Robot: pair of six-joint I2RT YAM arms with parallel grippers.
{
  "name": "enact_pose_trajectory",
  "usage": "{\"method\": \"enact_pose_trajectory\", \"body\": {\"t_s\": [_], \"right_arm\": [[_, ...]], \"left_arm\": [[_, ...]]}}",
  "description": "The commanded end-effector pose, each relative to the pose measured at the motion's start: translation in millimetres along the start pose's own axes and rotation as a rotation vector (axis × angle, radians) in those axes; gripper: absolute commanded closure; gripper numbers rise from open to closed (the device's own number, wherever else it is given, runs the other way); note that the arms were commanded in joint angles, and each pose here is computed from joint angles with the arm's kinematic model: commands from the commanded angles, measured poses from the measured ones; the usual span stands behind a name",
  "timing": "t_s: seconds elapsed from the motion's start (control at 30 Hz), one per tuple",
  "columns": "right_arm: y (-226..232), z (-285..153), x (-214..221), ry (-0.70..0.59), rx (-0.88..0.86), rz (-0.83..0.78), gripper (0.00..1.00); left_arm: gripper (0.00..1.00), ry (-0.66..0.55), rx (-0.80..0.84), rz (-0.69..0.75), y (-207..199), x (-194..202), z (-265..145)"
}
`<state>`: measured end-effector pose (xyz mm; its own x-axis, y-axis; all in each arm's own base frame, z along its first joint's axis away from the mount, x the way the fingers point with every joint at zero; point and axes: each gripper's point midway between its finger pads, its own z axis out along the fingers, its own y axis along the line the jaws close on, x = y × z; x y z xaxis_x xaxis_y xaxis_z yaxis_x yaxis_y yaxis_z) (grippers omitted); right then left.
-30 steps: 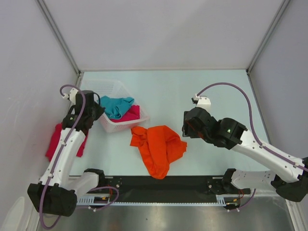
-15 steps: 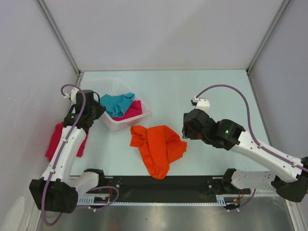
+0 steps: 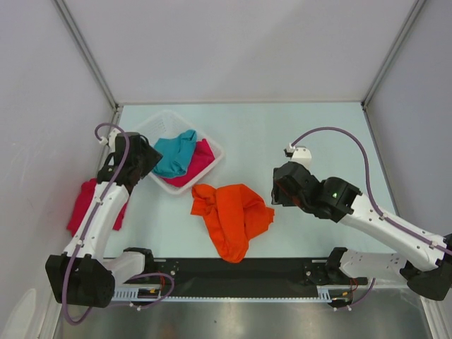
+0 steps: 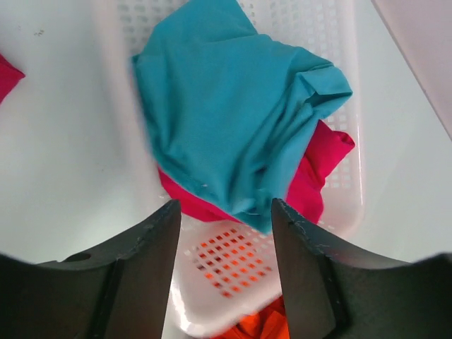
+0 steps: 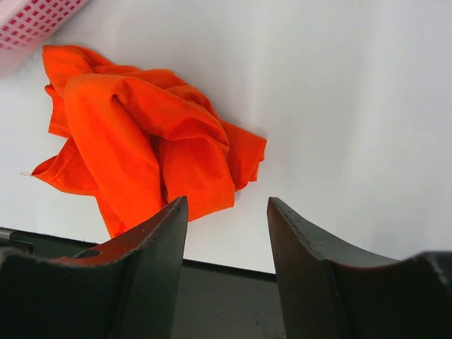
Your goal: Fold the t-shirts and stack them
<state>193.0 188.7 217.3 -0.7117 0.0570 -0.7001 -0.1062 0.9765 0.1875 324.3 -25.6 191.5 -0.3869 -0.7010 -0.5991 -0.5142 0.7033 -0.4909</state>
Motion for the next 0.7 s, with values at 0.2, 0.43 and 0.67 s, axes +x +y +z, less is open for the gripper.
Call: {"method": "enact_pose_trajectory", "body": {"t_s": [0.2, 0.43, 0.67], "right_arm": [[-3, -3, -2, -0.012, -0.016, 0.022, 0.46], [-2, -4, -3, -0.013, -0.018, 0.027, 0.46], [5, 1, -1, -0.006, -0.034, 0.037, 0.47]], "left_arm": [[0.39, -0.004, 0.062, -0.003, -12, -2, 8], [0.52, 0.153, 0.331, 0.1, -61, 31, 9], [0.57, 0.347, 0.563, 0.348, -133, 99, -6]]}}
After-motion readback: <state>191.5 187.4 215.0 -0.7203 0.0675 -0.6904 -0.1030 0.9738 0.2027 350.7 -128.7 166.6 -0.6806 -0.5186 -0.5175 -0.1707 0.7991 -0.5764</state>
